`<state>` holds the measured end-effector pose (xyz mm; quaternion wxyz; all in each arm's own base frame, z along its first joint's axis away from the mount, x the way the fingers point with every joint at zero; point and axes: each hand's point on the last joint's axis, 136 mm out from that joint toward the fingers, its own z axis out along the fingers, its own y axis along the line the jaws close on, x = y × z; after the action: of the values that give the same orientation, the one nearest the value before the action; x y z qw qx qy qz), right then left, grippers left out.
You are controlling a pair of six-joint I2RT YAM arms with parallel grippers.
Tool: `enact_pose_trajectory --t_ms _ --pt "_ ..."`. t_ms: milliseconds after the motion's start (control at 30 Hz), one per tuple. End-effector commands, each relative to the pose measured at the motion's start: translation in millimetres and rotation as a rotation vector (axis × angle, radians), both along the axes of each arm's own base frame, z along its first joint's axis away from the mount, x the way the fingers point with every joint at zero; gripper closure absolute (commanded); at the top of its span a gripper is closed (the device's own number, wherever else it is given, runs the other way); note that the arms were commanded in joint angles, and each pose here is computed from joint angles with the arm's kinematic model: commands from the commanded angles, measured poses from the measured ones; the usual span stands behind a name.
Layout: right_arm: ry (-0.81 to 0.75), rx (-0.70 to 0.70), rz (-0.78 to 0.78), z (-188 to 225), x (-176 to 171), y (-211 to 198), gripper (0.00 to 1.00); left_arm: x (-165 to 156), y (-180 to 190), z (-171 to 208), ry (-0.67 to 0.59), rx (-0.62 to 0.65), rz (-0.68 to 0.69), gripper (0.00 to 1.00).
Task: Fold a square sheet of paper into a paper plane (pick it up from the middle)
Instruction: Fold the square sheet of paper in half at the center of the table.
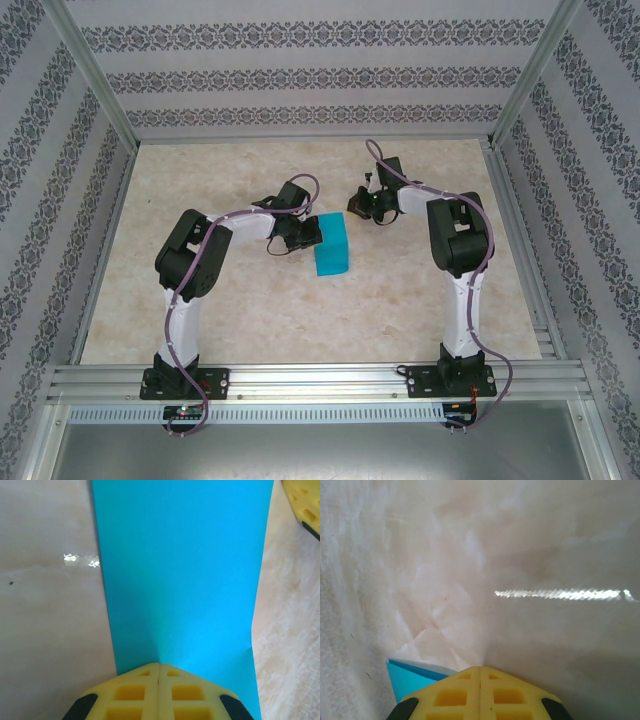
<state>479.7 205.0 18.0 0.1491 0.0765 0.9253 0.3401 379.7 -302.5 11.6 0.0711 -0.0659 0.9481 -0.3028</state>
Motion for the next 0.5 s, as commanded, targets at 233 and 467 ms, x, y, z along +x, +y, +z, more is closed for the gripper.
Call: enact_pose_trajectory --t_ms 233,467 --pt "-0.046 0.041 0.086 45 -47 25 1.00 -82 61 -92 0.330 0.297 0.007 1.00" --pt "0.072 0.027 0.218 18 -104 55 1.00 -79 60 -92 0.321 0.294 0.008 1.00"
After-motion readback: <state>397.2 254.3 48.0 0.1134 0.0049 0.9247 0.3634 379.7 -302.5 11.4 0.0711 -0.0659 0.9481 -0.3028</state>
